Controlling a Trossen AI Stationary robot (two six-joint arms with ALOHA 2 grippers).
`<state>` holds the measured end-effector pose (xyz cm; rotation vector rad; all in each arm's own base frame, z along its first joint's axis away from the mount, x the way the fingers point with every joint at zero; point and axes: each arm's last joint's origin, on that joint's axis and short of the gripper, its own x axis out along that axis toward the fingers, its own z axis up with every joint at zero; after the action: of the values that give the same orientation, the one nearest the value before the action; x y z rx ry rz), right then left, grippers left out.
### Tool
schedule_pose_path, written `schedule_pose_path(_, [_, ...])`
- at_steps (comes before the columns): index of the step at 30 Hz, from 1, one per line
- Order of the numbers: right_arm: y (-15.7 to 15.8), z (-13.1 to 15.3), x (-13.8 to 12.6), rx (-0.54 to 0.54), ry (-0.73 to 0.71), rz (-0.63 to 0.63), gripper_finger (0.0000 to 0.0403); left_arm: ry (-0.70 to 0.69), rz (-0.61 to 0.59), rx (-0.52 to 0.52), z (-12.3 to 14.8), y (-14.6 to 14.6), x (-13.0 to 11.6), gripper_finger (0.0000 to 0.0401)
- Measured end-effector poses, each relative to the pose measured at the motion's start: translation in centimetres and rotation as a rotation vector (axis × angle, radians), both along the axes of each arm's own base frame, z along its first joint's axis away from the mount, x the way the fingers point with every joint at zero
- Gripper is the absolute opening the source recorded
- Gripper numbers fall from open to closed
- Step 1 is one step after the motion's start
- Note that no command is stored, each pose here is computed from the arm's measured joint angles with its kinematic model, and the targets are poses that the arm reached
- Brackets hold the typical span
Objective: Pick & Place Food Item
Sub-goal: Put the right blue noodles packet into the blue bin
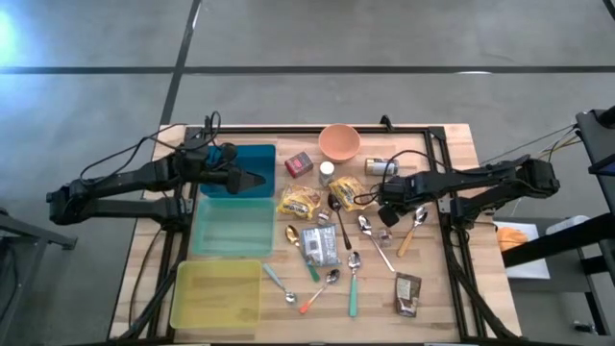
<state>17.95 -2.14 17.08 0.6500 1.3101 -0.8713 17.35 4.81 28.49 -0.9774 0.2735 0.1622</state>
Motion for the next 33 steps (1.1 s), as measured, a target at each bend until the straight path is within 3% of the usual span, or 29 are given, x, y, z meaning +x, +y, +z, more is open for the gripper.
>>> schedule_pose_path(6, [0.2, 2.9, -0.2, 0.063, -0.132, 0.035, 0.0008, -0.003, 0.008, -0.027, 0.0, 0.0, 0.0, 0.0241])
schedule_pose_path(10, [0.5, 5.4, -0.6, 0.13, -0.261, 0.06, 0.0008, -0.012, -0.029, 0.027, 0.3, -0.1, 0.0, 0.0241])
schedule_pose_path(17, [1.1, 9.3, -1.2, 0.288, -0.542, 0.155, 0.0008, -0.059, -0.094, 0.271, 1.9, -0.5, 0.2, 0.0241])
schedule_pose_path(26, [1.5, 12.3, 0.2, 0.431, -0.956, 0.246, 0.0008, -0.139, -0.106, 0.642, 3.9, -1.8, 0.6, 0.0241])
schedule_pose_path(33, [1.6, 13.9, 2.3, 0.511, -1.18, 0.305, 0.0008, -0.161, -0.111, 0.693, 3.8, -2.1, 1.2, 0.0241])
